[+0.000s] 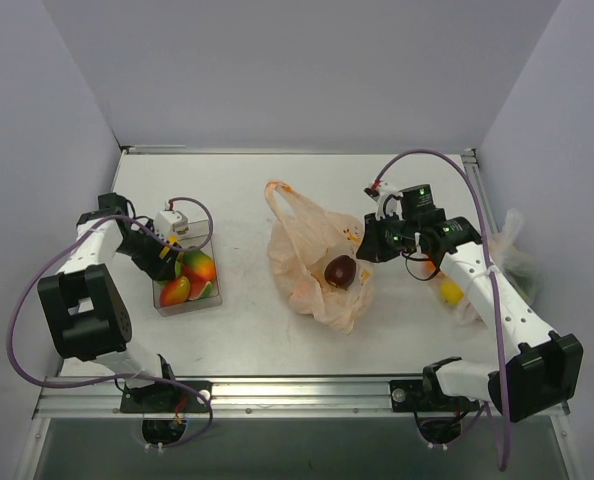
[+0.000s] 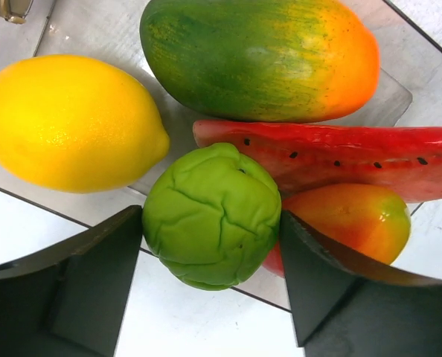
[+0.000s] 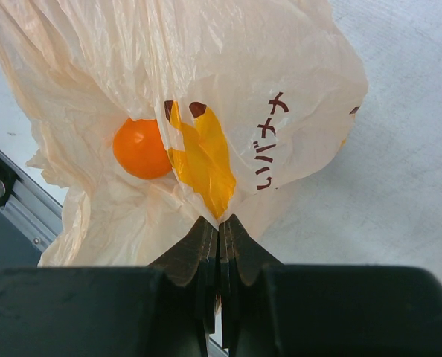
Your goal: Place the fake fruits into the plastic bag and tie a complex knot
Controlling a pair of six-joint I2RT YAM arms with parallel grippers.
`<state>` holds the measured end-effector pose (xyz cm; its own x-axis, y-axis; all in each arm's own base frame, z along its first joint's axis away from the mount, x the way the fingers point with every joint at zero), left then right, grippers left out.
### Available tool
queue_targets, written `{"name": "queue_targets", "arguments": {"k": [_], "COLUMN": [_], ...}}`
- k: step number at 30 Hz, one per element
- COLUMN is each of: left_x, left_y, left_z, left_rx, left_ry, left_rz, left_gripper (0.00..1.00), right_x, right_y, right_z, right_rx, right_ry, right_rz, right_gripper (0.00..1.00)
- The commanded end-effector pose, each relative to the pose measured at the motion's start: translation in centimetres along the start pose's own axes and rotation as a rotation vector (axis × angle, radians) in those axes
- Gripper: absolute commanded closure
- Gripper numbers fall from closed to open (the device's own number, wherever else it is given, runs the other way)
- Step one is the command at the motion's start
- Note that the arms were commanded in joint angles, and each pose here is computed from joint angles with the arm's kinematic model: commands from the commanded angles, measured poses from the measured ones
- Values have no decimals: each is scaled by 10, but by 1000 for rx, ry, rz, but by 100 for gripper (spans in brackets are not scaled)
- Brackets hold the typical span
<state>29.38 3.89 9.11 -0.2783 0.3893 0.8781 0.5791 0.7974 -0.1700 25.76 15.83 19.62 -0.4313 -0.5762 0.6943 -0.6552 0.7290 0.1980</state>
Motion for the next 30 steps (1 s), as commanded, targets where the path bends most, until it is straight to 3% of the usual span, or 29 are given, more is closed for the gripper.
{"name": "queue_targets", "arguments": {"k": [1,3,6,12,15,19,20,22,24,26,30], "left_x": [5,12,29,88,113,128,127,126,119,109,72], "left_y": [4,4,-1,-25,-67,-145,-186,-215,-261,-280,-330], "left_z": [-16,-24,-38,-91,-126,-172,-182,-207,-219,-241,-256], "left_rx": [-52,-68,-81,-116,-169,-255,-264,-323,-324,-318,-271], "left_ry": [-54,-77,-124,-322,-452,-596,-601,-700,-717,-754,-693], "left_rz": [-2,-5,-9,-33,49,254,344,373,452,454,558], "left_gripper": [24,39,46,48,48,48,48,48,48,47,47], "right_x": [2,1,1,2,1,1,1,1,2,3,5], "right_y": [2,2,2,2,1,1,1,0,1,2,2], "right_z": [-8,-8,-7,-9,-9,-12,-12,-13,-14,-17,-19], "right_rx": [18,17,16,17,17,16,18,19,18,14,10], "right_ry": [-3,-1,1,-1,0,-3,-4,-7,-10,-18,-26], "right_rz": [-12,-11,-11,-11,-12,-12,-12,-9,-9,-14,-13], "right_gripper": [100,100,100,100,100,100,100,100,100,100,100]}}
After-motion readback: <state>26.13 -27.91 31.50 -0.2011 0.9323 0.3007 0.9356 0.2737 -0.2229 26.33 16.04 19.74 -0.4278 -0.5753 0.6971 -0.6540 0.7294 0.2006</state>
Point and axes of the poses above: each gripper's point midway between its finger pads, its own x axis back along the fingers, its own y axis along the line the jaws close on, z = x × y, the point moved 2 cm from there along x, back along the fingers, and after that the axes turned 10 degrees about x, right-handed, at the moved point
